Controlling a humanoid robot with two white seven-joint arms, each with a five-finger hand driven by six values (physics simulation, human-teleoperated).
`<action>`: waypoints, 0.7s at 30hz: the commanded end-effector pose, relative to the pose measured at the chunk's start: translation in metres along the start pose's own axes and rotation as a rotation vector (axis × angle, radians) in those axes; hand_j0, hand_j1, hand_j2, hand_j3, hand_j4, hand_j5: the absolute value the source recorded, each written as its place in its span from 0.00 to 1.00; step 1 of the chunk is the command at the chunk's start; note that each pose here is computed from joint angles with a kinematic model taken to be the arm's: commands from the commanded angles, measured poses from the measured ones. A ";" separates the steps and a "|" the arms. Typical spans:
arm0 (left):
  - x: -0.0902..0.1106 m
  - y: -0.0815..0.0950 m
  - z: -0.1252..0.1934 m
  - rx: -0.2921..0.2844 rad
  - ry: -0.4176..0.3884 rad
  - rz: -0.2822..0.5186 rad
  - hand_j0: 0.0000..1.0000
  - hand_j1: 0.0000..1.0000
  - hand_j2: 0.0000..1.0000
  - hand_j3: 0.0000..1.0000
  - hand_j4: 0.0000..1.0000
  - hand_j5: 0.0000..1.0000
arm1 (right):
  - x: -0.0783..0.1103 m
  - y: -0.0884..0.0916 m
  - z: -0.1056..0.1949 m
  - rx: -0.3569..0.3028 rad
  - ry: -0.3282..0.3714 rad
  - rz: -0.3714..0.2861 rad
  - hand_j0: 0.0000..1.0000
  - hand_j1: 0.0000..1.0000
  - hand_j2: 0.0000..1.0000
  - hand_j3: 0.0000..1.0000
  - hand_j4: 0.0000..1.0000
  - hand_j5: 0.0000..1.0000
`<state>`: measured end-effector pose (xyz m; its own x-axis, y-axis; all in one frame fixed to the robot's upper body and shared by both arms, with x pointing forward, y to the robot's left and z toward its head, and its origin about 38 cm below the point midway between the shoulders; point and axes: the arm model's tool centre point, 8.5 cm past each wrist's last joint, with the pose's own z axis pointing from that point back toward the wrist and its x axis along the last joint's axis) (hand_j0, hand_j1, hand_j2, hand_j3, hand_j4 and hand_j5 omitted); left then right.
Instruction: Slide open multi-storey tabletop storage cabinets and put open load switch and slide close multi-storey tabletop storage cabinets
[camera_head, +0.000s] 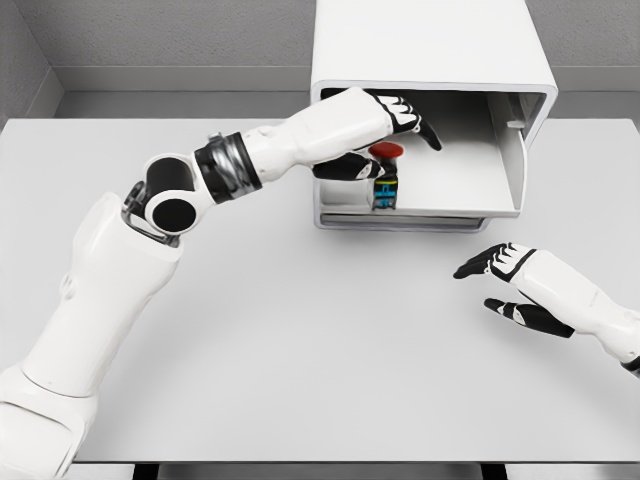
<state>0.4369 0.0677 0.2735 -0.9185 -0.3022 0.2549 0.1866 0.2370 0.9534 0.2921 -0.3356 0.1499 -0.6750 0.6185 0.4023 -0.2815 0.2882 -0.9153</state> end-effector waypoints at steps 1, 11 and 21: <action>-0.003 -0.001 0.000 -0.008 0.022 -0.013 0.67 0.67 0.67 0.67 0.67 0.67 | 0.000 0.000 0.000 -0.004 0.000 -0.004 0.70 0.70 0.70 0.70 0.70 0.70; 0.021 0.014 0.000 0.026 -0.039 -0.071 0.73 0.73 0.73 0.73 0.73 0.73 | 0.001 0.000 -0.002 -0.014 -0.004 -0.008 0.70 0.70 0.70 0.70 0.70 0.70; 0.030 0.075 0.116 0.108 -0.087 -0.177 0.90 0.90 0.90 0.90 0.90 0.90 | 0.003 0.000 -0.003 -0.016 -0.010 -0.012 0.70 0.70 0.70 0.70 0.70 0.70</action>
<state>0.3838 0.1506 0.3024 -0.9604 -0.2559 0.1098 0.0413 0.2589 0.9650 0.2919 -0.3318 0.1504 -0.6787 0.6105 0.4081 -0.2778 0.3010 -0.9123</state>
